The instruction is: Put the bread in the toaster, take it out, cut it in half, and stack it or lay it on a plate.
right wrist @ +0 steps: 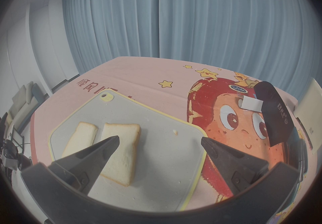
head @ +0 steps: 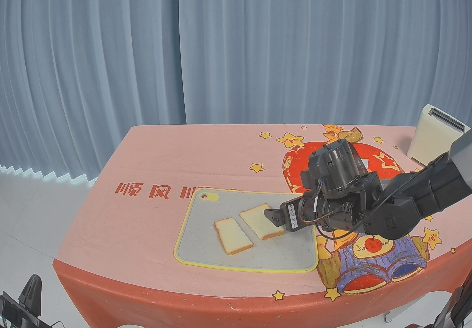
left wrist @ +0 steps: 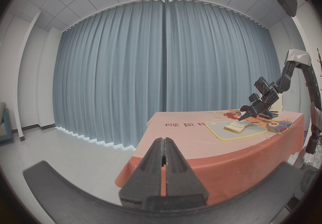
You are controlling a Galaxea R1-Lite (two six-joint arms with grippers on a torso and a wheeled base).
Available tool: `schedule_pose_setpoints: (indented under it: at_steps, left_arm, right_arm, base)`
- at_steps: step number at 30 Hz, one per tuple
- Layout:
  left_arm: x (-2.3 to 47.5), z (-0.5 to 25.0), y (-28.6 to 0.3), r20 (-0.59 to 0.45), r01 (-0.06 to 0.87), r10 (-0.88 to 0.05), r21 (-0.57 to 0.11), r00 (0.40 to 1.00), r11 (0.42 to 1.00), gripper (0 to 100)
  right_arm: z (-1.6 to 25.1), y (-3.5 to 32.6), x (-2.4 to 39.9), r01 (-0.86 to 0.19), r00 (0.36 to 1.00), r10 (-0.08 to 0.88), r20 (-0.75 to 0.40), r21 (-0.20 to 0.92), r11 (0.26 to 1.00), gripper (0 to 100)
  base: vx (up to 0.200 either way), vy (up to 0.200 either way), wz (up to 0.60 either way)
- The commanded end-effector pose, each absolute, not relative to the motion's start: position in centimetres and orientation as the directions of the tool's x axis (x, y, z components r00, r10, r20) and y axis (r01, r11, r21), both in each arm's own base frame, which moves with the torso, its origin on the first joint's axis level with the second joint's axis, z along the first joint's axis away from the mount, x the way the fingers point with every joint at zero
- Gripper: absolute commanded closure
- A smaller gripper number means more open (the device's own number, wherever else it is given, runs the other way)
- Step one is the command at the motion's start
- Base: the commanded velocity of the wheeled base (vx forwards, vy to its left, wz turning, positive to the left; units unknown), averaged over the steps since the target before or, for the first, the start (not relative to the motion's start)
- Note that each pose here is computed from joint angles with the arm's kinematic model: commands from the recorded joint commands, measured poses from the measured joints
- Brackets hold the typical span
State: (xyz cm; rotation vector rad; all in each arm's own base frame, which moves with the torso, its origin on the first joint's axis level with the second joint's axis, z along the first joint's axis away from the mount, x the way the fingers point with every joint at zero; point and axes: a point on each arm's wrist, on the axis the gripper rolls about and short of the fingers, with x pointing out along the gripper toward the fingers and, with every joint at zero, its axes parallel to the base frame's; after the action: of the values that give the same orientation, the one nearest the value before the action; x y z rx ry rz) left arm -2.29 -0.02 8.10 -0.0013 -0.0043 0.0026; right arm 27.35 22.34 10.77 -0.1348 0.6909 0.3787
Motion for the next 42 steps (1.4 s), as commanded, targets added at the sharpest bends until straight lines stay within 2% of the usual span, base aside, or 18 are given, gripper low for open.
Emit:
schedule_pose_setpoints:
  at_steps: [1,31,32,42]
  left_arm:
    - [-2.2,7.6,0.0,-0.008,-0.003,0.003,-0.002,1.0,1.0,100]
    - [-2.2,7.6,0.0,-0.008,-0.003,0.003,-0.002,1.0,1.0,100]
    - [-2.2,7.6,0.0,-0.008,-0.003,0.003,-0.002,1.0,1.0,100]
    - [-2.2,7.6,0.0,-0.008,-0.003,0.003,-0.002,1.0,1.0,100]
  right_arm:
    - [10.5,22.5,27.5,-0.381,0.703,0.287,-0.651,-0.004,0.924,0]
    - [8.7,23.0,27.7,-0.376,0.689,0.249,-0.681,-0.042,0.926,0]
    - [8.7,23.1,27.7,-0.376,0.69,0.248,-0.68,-0.043,0.926,100]
    - [8.9,23.6,27.0,-0.394,0.688,0.266,-0.675,-0.039,0.918,100]
  base:
    - [0.0,0.0,0.0]
    - [0.0,0.0,0.0]
    - [0.0,0.0,0.0]
    - [0.0,0.0,0.0]
